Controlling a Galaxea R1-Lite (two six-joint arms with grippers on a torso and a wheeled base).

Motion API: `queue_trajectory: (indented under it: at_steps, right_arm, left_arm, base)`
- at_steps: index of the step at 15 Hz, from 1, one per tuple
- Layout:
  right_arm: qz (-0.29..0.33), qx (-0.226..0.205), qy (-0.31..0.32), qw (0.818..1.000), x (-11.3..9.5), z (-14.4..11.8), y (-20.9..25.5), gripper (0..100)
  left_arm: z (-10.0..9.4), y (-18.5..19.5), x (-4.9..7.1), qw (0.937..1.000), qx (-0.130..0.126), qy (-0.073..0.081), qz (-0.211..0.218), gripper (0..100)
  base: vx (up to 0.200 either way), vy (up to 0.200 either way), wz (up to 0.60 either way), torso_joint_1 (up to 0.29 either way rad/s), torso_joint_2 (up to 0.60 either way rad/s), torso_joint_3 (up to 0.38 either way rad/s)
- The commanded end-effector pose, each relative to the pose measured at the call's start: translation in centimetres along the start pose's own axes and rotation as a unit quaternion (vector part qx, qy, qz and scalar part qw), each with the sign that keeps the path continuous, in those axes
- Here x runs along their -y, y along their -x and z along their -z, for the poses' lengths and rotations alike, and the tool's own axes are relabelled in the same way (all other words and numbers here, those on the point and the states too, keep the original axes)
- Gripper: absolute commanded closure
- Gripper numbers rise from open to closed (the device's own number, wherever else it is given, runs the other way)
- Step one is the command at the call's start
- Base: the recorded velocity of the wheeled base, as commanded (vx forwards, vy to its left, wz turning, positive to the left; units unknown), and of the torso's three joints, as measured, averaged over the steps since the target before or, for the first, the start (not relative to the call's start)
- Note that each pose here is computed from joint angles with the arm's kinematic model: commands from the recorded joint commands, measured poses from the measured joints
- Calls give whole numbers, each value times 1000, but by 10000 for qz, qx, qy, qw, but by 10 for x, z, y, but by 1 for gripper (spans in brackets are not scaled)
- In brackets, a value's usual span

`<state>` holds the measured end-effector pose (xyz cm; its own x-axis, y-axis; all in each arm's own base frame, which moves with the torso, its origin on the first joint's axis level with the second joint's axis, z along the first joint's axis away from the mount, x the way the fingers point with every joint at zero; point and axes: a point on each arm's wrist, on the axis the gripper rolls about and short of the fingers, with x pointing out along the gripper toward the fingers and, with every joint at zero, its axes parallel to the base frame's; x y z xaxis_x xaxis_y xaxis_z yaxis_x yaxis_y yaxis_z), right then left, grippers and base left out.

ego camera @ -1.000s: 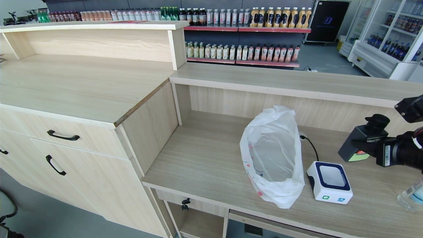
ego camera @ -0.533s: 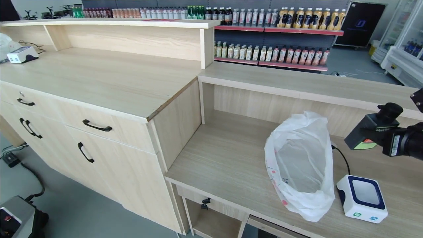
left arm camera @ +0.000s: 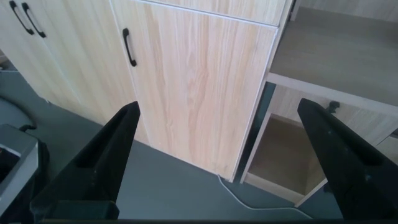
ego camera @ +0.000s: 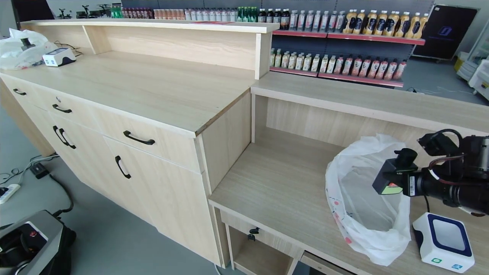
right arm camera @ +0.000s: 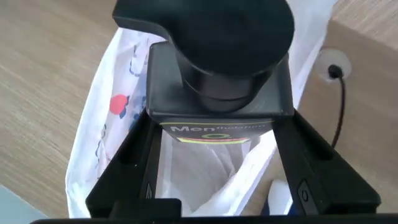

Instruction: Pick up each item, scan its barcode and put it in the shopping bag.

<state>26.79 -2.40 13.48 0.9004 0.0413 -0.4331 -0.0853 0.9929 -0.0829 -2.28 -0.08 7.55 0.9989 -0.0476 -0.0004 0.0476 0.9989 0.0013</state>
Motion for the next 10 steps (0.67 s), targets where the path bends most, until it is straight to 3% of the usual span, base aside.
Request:
queue_trajectory:
  at_steps: [1,4,10]
  right_arm:
    - [-222,-477,-3,9986,-11,24,-13,100]
    - [-478,-493,140,9975,-27,35,-17,100]
    - [-535,-486,153,9973,-29,51,-39,100]
  left_arm:
    - [0,0,0,10000,-6,-1,-1,0]
    - [0,0,0,10000,-6,-1,-1,0]
    - [0,0,0,10000,-6,-1,-1,0]
  base:
    - [0,0,0,0,0,0]
    - [0,0,0,0,0,0]
    - [0,0,0,0,0,0]
